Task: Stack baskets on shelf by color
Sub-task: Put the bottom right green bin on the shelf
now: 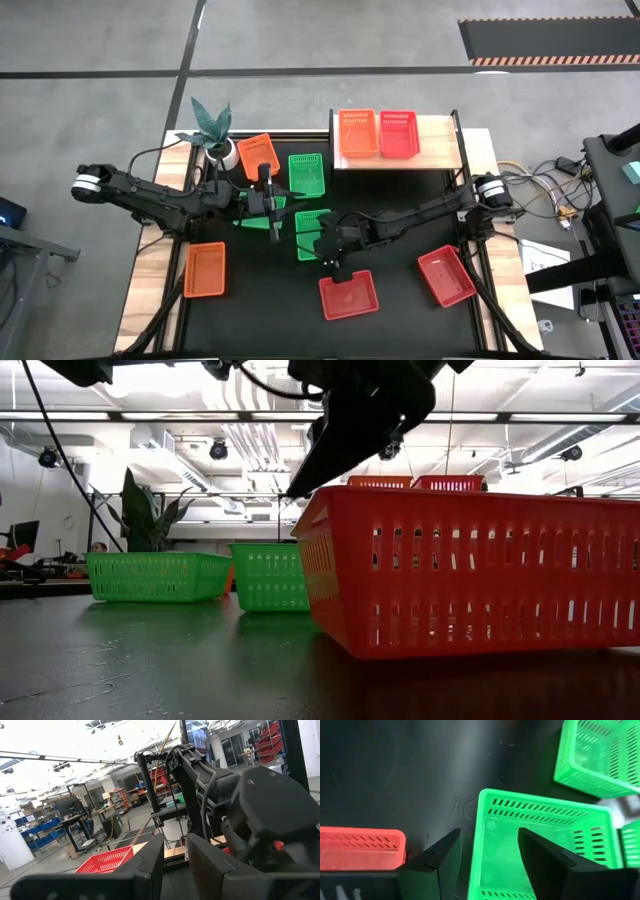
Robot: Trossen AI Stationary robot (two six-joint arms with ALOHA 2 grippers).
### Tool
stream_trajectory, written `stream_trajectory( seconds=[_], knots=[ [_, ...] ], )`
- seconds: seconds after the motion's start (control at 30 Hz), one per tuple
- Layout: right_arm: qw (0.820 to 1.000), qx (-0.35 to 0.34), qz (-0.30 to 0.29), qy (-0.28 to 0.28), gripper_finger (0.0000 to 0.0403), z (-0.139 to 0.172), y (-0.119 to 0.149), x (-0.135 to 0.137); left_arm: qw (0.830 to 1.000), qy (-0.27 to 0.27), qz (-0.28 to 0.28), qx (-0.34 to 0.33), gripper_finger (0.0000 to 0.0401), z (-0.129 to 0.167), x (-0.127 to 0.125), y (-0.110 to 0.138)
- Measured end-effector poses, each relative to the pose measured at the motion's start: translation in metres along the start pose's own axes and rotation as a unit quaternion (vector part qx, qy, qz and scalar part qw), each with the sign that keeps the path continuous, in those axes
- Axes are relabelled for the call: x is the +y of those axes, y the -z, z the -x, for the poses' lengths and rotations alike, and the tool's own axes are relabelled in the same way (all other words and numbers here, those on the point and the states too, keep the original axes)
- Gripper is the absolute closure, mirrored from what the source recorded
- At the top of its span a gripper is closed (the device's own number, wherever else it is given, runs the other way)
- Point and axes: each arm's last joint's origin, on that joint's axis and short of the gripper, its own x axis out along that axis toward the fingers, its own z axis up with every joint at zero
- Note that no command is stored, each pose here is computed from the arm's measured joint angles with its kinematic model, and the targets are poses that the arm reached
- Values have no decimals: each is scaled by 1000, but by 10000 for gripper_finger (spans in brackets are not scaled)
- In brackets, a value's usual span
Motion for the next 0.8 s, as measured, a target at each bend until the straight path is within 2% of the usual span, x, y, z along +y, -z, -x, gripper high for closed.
stream_trajectory(
  seconds=[0.27,0.57,0.8],
  knots=[
    [999,24,-22,-8,227,-25,9,3,1000,0,-2,0,331,0,0,0],
    [999,17,-35,-13,234,-44,14,6,1000,0,-4,0,331,0,0,0],
    [999,19,-36,-12,269,-63,21,6,1000,-1,-4,0,331,0,0,0]
  ],
)
